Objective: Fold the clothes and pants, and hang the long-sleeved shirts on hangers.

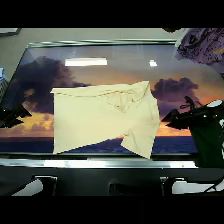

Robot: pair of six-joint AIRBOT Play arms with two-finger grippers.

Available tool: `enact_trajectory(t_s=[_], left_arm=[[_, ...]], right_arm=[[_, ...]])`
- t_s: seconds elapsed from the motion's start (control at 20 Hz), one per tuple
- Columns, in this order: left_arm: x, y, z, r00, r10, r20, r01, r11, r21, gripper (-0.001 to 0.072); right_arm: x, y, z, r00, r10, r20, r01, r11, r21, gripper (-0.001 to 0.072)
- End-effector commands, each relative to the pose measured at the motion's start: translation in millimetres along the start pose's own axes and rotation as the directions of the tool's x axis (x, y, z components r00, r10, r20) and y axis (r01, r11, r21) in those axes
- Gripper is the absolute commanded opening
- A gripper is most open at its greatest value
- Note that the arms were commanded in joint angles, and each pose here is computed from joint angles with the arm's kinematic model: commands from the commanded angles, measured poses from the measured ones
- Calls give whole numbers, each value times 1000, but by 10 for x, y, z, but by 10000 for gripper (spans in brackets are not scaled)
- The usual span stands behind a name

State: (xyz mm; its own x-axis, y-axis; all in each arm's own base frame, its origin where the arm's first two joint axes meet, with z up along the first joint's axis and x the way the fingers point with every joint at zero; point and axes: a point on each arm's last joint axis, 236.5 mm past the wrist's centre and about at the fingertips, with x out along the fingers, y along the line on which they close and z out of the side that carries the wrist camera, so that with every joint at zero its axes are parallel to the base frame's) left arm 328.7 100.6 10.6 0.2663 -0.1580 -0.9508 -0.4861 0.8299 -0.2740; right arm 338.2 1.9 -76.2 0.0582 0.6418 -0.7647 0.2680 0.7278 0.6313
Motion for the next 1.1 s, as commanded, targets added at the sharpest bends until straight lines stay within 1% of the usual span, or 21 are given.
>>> enact_trajectory(t_s=[0.0, 0.2, 0.25, 0.35, 0.4, 0.5, 0.6, 0.75, 0.95, 1.05], left_arm=[[20, 19, -51, 1000, -3, -10, 3, 1000, -7, 570], [17, 10, -55, 1000, -6, -11, 6, 1000, -13, 571], [7, -15, -131, 999, -17, -44, 15, 999, -40, 571], [15, 19, -212, 997, -21, -77, 15, 996, -84, 572], [26, 48, -279, 995, -32, -99, 24, 996, -84, 572], [92, 172, -466, 989, -67, -131, 53, 993, -106, 573], [215, 236, -774, 974, -153, -168, 128, 980, -151, 572], [432, 294, -1294, 941, -242, -235, 186, 953, -238, 572], [633, 154, -1747, 890, -325, -320, 234, 928, -290, 572], [687, 79, -1887, 870, -349, -347, 253, 922, -293, 572]], right_arm=[[318, -62, -119, 999, -17, -35, 16, 1000, -17, 491], [582, -8, -91, 998, -26, -56, 24, 999, -38, 476], [613, 2, -73, 998, -35, -51, 32, 998, -53, 358], [621, -1, -30, 999, -41, -33, 39, 998, -57, 155], [616, -1, -37, 998, -42, -35, 40, 998, -58, 38], [585, 32, -48, 999, -40, -34, 38, 997, -66, 26], [527, 79, -35, 999, -41, -18, 39, 996, -79, 26], [450, 146, -27, 999, -40, 2, 40, 995, -86, 27], [404, 187, -23, 999, -40, 14, 41, 995, -89, 27], [405, 188, -22, 999, -39, 14, 40, 996, -84, 27]])
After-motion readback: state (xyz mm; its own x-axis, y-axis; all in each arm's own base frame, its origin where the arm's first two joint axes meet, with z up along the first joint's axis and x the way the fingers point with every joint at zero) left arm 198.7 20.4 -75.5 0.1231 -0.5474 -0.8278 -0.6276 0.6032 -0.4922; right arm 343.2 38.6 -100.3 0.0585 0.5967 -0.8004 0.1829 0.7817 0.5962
